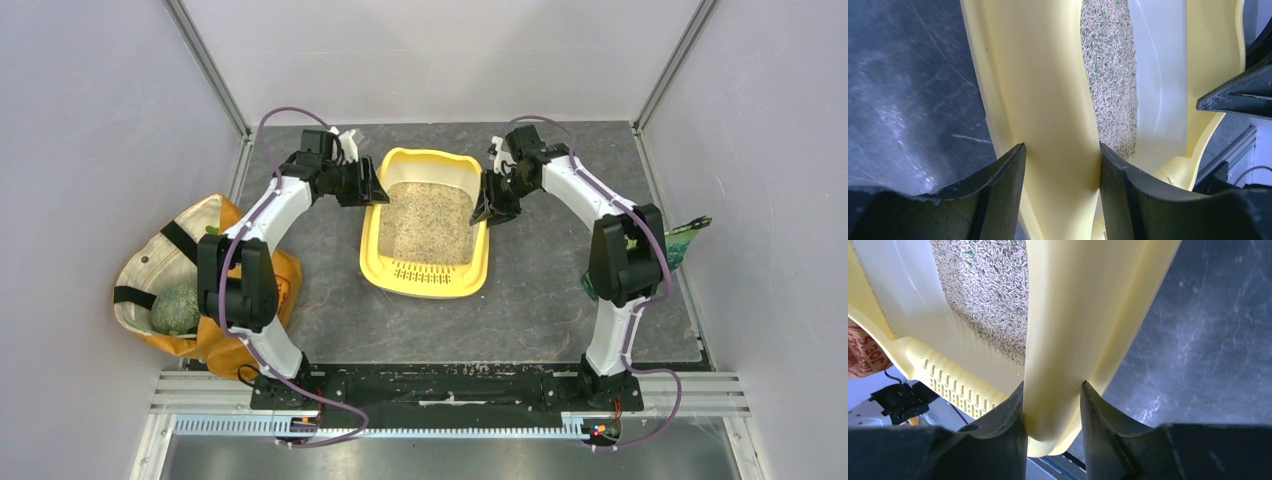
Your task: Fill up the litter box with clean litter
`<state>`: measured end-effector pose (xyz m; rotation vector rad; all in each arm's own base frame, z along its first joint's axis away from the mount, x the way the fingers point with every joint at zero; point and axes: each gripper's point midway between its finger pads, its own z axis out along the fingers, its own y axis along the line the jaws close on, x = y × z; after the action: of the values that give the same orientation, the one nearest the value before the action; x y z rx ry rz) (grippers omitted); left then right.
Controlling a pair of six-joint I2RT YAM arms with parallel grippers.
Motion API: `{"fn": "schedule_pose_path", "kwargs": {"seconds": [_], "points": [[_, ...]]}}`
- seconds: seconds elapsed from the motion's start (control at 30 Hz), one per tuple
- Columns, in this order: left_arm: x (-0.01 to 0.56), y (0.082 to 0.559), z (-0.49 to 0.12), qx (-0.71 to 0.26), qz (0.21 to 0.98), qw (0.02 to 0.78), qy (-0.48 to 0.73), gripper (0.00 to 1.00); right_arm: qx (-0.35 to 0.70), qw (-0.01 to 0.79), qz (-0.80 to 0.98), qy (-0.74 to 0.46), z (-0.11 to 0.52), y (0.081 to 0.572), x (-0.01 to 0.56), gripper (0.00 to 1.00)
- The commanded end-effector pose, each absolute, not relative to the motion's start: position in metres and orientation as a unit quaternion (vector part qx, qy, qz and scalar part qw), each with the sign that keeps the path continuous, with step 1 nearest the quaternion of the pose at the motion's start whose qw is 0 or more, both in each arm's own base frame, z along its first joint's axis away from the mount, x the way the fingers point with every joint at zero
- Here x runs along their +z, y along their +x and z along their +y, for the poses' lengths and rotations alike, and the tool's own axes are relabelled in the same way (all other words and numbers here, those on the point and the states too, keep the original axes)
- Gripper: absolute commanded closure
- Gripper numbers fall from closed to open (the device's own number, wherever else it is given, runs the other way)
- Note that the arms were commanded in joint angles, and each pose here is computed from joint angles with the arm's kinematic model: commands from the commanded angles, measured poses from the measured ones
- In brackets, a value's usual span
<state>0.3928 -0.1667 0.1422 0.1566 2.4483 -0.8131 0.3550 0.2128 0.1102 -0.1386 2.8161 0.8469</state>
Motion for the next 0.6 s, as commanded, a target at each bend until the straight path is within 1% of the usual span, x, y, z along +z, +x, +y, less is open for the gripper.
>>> {"fn": "schedule_pose_path", "kwargs": {"seconds": [0.0,0.2,0.37,0.57], "points": [[0.146,0.423,-0.152,-0.266,0.91,0.309,0.071,0.4,0.284,0.163,0.941,-0.083,0.234,0.411,0.075,0.74],[0.128,0.437,-0.146,-0.259,0.918,0.294,0.056,0.4,0.26,0.186,0.944,-0.084,0.232,0.433,0.073,0.73],[0.105,0.446,-0.13,-0.252,0.93,0.267,0.012,0.41,0.234,0.203,0.947,-0.088,0.227,0.449,0.068,0.7],[0.111,0.455,-0.12,-0.257,0.925,0.279,-0.003,0.41,0.242,0.214,0.942,-0.09,0.235,0.464,0.072,0.7]]}}
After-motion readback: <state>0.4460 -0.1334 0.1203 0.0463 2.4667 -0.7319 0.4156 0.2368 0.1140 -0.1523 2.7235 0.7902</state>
